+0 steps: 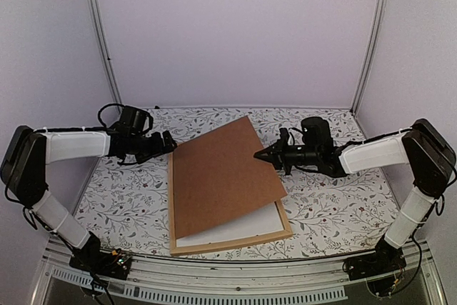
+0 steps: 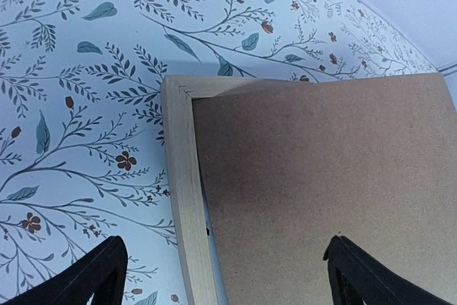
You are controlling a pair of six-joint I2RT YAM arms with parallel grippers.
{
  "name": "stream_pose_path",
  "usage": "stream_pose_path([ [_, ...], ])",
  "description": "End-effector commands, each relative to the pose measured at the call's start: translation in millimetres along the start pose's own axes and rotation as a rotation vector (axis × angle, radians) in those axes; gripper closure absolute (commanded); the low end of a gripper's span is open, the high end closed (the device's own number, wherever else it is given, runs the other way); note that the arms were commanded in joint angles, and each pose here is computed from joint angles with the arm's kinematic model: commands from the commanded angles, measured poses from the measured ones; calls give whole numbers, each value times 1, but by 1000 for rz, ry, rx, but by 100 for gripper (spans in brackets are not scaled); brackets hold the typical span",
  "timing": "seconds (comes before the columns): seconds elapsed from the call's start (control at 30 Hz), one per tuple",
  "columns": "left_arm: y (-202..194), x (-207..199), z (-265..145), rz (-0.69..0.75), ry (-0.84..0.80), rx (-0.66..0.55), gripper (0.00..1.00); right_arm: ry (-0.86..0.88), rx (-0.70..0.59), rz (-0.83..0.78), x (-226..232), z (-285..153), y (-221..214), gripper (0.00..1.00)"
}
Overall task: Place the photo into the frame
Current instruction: Place the backboard on the frame body.
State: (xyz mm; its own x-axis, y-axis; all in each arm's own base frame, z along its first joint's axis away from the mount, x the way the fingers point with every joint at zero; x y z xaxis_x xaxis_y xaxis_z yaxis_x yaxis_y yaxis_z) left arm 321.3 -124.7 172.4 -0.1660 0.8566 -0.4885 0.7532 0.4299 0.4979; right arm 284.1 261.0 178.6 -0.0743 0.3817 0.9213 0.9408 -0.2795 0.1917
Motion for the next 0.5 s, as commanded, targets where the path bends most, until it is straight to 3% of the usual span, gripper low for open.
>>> stream_pose_path([
  [0.0,4,0,3,4,-13,-7,0,56,-32,-70,13,6,2,100],
  [0.47,-2,3,8,-3,-19,14,0,-18,-66,-133,7,6,-8,100],
])
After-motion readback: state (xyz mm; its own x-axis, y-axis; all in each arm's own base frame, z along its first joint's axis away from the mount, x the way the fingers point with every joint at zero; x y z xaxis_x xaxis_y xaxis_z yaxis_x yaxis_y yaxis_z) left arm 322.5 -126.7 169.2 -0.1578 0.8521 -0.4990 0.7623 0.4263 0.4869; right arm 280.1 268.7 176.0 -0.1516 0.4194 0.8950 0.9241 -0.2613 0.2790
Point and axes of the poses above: each gripper's point midway between its finger pads, its own z axis out along the fingers, its own x axis along the line the jaws close on, y = z × x, the point moved 10 cm from there along -z, back along the fingers, and after that the axes turned 8 degrees about -z, right-handed, at the moved point
